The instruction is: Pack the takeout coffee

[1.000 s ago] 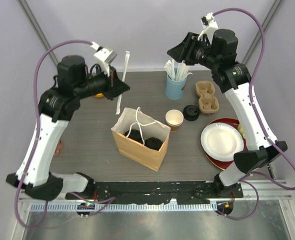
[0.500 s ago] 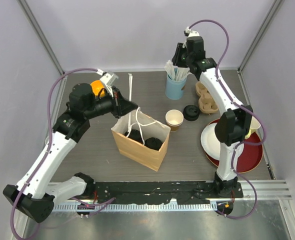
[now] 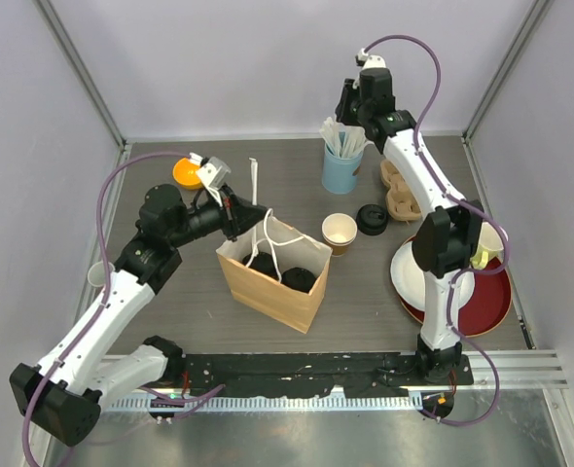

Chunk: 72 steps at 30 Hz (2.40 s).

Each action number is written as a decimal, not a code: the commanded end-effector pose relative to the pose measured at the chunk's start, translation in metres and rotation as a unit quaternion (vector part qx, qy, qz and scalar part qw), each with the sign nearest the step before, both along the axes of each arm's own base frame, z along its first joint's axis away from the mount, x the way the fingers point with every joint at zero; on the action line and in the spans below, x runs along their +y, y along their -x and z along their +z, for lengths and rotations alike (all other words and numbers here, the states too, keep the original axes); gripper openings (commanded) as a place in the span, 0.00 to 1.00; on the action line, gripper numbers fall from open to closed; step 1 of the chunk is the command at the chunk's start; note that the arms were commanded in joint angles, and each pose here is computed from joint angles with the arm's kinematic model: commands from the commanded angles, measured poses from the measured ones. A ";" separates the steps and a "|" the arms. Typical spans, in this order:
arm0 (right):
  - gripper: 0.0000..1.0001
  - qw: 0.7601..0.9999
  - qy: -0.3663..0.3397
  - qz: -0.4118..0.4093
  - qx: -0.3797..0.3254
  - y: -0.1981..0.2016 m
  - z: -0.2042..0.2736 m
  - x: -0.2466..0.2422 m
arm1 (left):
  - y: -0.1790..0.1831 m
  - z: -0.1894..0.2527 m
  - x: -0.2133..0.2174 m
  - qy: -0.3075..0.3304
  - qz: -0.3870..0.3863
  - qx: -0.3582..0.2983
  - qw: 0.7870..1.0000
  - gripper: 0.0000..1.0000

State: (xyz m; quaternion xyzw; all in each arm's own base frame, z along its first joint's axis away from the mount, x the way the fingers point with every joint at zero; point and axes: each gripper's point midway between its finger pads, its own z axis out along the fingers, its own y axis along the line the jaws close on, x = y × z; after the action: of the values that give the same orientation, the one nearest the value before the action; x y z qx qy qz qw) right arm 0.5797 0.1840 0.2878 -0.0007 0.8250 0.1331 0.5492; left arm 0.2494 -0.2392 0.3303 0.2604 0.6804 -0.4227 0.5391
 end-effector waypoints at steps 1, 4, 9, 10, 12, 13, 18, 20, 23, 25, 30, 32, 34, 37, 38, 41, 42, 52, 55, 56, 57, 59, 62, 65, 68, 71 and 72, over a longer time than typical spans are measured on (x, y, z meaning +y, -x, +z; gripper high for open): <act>0.32 1.000 0.000 -0.011 -0.027 -0.016 0.007 0.001 | 0.002 0.017 0.002 0.000 -0.007 -0.061 0.998 0.18; 0.32 1.000 0.004 -0.013 -0.028 -0.019 0.006 0.000 | 0.009 0.020 0.003 -0.004 -0.015 -0.065 0.998 0.57; 0.33 0.999 0.015 -0.013 -0.026 -0.026 -0.002 0.000 | 0.017 0.033 0.006 -0.007 -0.023 -0.072 0.997 0.70; 0.33 0.999 0.015 -0.011 -0.029 -0.027 -0.001 0.002 | 0.017 0.034 0.008 -0.008 -0.018 -0.071 0.997 0.71; 0.33 0.999 0.017 -0.015 -0.028 -0.029 -0.004 0.001 | 0.016 0.037 0.010 -0.010 -0.009 -0.071 0.997 0.71; 0.33 0.999 0.019 -0.018 -0.025 -0.032 -0.009 0.001 | 0.015 0.039 0.012 -0.011 -0.003 -0.074 0.997 0.71; 0.33 0.999 0.027 -0.015 -0.016 -0.038 -0.024 0.002 | 0.011 0.050 0.020 -0.016 0.027 -0.089 0.996 0.72; 0.33 0.999 0.029 -0.016 -0.012 -0.042 -0.031 0.003 | 0.010 0.050 0.023 -0.021 0.037 -0.088 0.995 0.72; 0.31 0.999 0.027 -0.014 -0.013 -0.047 -0.035 0.006 | 0.011 0.050 0.026 -0.027 0.039 -0.088 0.995 0.72; 0.20 0.999 0.024 -0.015 -0.019 -0.049 -0.030 0.007 | 0.013 0.051 0.027 -0.029 0.041 -0.090 0.995 0.72; 0.09 0.999 0.023 -0.009 -0.037 -0.044 -0.010 0.006 | 0.013 0.052 0.031 -0.036 0.049 -0.093 0.994 0.73; 0.08 0.999 0.028 -0.006 -0.043 -0.041 -0.005 0.005 | 0.014 0.053 0.031 -0.035 0.049 -0.094 0.994 0.73; 0.08 0.998 0.033 -0.006 -0.051 -0.035 0.007 0.001 | 0.014 0.053 0.031 -0.035 0.049 -0.093 0.994 0.73; 0.08 0.997 0.041 -0.002 -0.060 -0.027 0.020 -0.002 | 0.014 0.054 0.031 -0.036 0.049 -0.093 0.994 0.73; 0.08 0.997 0.043 -0.001 -0.062 -0.025 0.023 -0.003 | 0.014 0.054 0.031 -0.035 0.048 -0.095 0.994 0.74; 0.13 0.996 0.054 -0.004 -0.065 -0.017 0.032 -0.009 | 0.014 0.056 0.030 -0.035 0.046 -0.096 0.994 0.75; 0.13 0.996 0.057 -0.003 -0.062 -0.014 0.029 -0.010 | 0.014 0.056 0.030 -0.034 0.046 -0.097 0.994 0.75; 0.01 0.992 0.053 0.012 -0.115 -0.002 0.080 -0.009 | 0.014 0.063 0.031 -0.032 0.048 -0.100 0.993 0.77; 0.01 0.989 0.062 0.011 -0.131 0.000 0.096 -0.012 | 0.014 0.065 0.032 -0.032 0.050 -0.101 0.993 0.77; 0.01 0.989 0.062 0.013 -0.133 0.001 0.099 -0.012 | 0.012 0.064 0.032 -0.033 0.054 -0.100 0.993 0.78; 0.01 0.989 0.063 0.015 -0.133 0.002 0.099 -0.012 | 0.012 0.064 0.032 -0.033 0.055 -0.099 0.993 0.78; 0.01 0.989 0.065 0.019 -0.132 0.004 0.099 -0.011 | 0.011 0.066 0.034 -0.034 0.059 -0.100 0.993 0.78; 0.01 0.988 0.053 0.023 -0.142 0.010 0.113 -0.010 | 0.012 0.069 0.034 -0.035 0.060 -0.104 0.992 0.78; 0.01 0.981 0.018 0.026 -0.189 0.028 0.166 -0.010 | 0.010 0.070 0.037 -0.041 0.068 -0.103 0.991 0.78; 0.01 0.967 -0.034 0.029 -0.249 0.064 0.235 -0.014 | 0.001 0.072 0.044 -0.052 0.098 -0.096 0.989 0.79; 0.01 0.945 -0.104 0.071 -0.302 0.119 0.299 -0.010 | -0.008 0.075 0.054 -0.066 0.132 -0.095 0.985 0.79; 0.01 0.940 -0.119 0.083 -0.307 0.129 0.308 -0.008 | -0.010 0.076 0.057 -0.067 0.138 -0.095 0.984 0.79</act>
State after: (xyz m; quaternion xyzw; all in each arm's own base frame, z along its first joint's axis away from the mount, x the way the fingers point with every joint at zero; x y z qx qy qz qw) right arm 0.5549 0.1806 0.4182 -0.0490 0.7418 0.1492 0.6520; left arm 0.2484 -0.1985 0.3913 0.2597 0.6786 -0.3120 0.6122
